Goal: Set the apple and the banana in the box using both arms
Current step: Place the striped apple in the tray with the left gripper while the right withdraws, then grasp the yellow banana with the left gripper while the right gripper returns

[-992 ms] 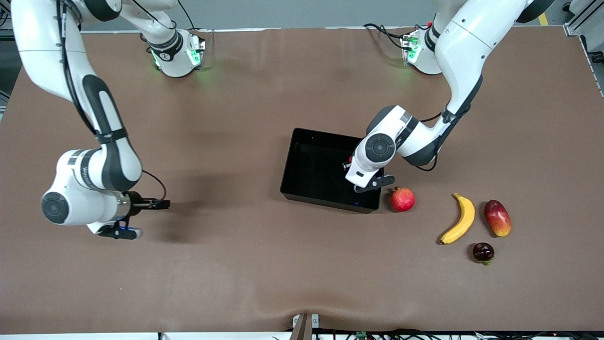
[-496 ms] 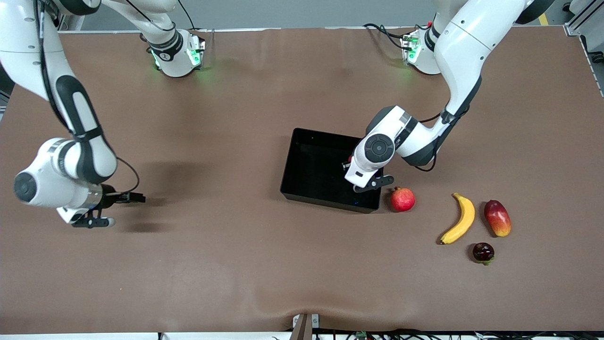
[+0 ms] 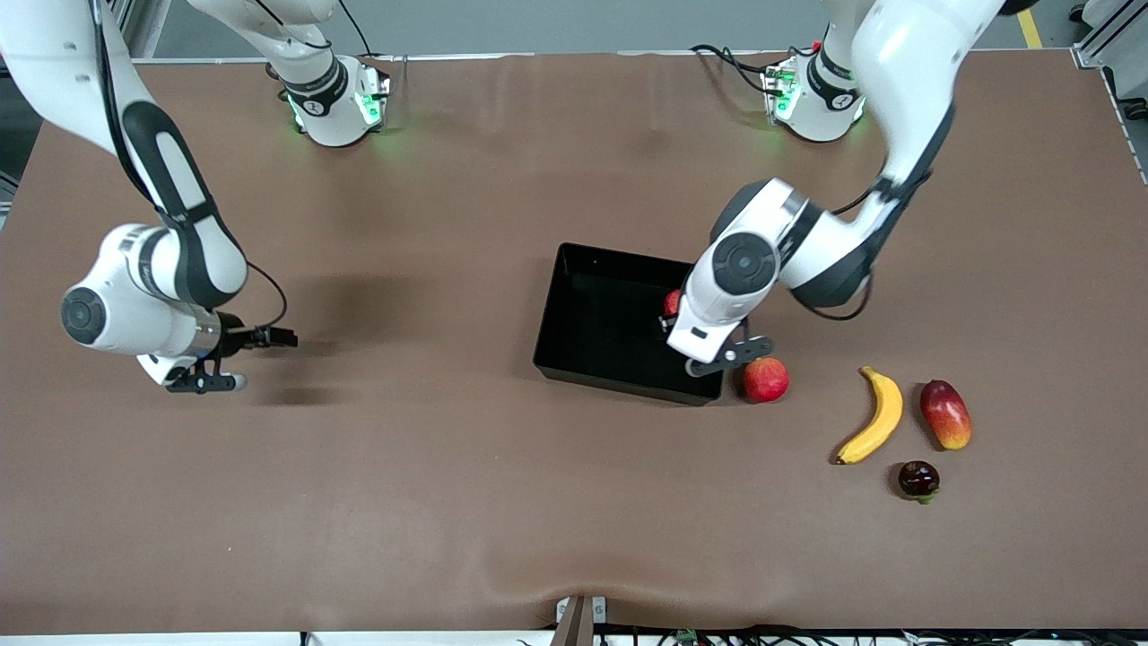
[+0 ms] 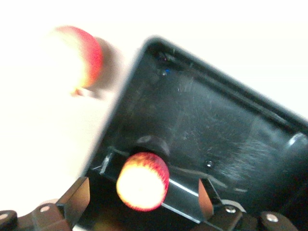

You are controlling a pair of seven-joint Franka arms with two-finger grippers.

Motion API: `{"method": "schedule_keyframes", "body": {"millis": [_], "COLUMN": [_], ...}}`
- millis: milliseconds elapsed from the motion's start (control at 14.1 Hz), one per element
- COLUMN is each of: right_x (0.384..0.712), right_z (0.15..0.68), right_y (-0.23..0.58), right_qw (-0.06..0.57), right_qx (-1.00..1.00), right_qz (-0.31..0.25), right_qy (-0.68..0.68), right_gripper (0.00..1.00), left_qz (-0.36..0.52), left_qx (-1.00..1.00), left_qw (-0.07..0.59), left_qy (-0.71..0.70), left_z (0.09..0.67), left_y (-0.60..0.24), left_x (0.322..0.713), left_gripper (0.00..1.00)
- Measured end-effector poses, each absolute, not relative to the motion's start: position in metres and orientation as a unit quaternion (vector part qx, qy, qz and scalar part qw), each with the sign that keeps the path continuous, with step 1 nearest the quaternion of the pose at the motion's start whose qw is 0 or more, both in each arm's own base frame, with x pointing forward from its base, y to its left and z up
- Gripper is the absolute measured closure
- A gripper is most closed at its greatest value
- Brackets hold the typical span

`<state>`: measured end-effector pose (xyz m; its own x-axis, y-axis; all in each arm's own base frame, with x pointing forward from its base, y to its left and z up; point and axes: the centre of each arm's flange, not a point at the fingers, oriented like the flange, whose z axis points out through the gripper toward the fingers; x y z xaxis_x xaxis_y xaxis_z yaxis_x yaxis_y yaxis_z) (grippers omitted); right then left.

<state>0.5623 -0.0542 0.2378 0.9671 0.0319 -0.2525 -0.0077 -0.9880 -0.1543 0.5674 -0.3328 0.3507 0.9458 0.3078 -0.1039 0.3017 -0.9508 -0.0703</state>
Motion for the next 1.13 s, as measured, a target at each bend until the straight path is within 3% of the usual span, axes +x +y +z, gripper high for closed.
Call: {"method": "schedule_keyframes", "body": {"millis": [142,283,638,709,850,1134], "right_x": [0.552,0.541,0.534,0.538,0.542,0.543], "right_z": [0.277,0.322,0.413,0.428,0.458,0.530], "right_y": [-0.049,-0.036,-0.010,-0.010,-0.015,-0.027], "right_qw": [0.085,0.088,0.088,0.088,0.074,0.036], "right_qx": [-0.984,-0.981,-0.979,-0.980,-0.979,-0.980], "right_qz": [0.155,0.168,0.172,0.170,0.175,0.183], "right_qy": [-0.014,-0.029,-0.062,-0.063,-0.069,-0.073], "right_gripper": [0.00,0.00,0.00,0.00,0.00,0.00], "left_qz": [0.047,0.050,0.058,0.054,0.044,0.015], "left_qx": [-0.986,-0.989,-0.997,-0.998,-0.998,-0.989], "left_qw": [0.031,0.028,0.034,0.032,0.019,0.003], "left_qy": [-0.157,-0.135,-0.035,-0.007,0.050,0.149], "left_z": [0.400,0.405,0.324,0.306,0.277,0.242], "left_y": [-0.298,-0.236,-0.084,-0.070,-0.052,-0.020], "left_x": [0.590,0.618,0.668,0.673,0.681,0.691], "left_gripper": [0.00,0.00,0.04,0.04,0.17,0.17]}}
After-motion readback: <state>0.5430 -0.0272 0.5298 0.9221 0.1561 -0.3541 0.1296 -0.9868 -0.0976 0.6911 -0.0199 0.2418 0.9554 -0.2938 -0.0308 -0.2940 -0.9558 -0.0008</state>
